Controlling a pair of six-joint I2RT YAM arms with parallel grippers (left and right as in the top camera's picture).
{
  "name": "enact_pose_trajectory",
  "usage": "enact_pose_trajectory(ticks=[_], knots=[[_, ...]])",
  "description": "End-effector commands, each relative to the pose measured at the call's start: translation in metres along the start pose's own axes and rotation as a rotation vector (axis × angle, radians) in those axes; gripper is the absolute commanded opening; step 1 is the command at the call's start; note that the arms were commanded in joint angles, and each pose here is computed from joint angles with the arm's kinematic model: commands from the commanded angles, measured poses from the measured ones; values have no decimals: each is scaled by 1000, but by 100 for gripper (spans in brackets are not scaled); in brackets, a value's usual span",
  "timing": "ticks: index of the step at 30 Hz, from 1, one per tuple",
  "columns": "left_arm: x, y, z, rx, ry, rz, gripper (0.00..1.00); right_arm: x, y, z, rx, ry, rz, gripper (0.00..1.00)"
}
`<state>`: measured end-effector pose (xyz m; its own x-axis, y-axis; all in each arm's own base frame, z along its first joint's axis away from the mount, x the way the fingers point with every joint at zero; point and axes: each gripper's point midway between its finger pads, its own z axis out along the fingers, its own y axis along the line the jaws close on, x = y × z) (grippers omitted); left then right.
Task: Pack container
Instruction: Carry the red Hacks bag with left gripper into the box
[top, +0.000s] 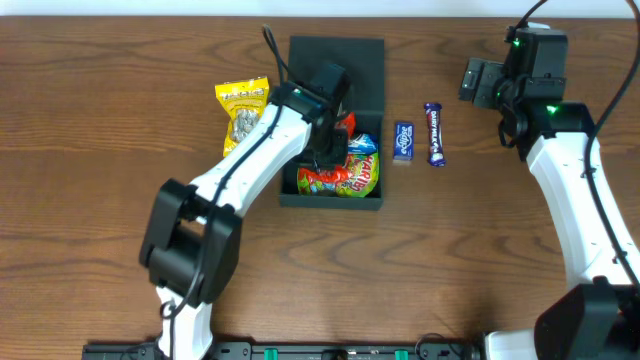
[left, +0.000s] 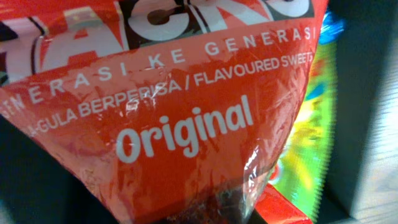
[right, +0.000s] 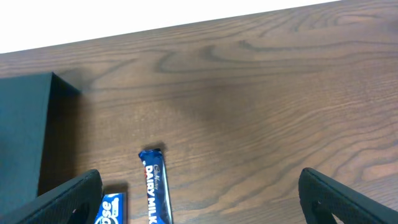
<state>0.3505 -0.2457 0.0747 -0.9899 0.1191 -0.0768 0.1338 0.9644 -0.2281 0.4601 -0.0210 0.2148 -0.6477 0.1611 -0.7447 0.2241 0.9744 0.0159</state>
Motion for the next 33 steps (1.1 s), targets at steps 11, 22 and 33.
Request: enact_pose_trajectory(ticks=[11, 22, 33], knots=[[3, 29, 19, -140, 24, -44, 6, -1, -4, 1, 14, 1, 13, 99], [14, 43, 52, -177, 112, -63, 6, 2, -5, 0, 16, 12, 12, 99], [2, 44, 20, -147, 48, -14, 68, 4, -5, 0, 17, 19, 10, 99]])
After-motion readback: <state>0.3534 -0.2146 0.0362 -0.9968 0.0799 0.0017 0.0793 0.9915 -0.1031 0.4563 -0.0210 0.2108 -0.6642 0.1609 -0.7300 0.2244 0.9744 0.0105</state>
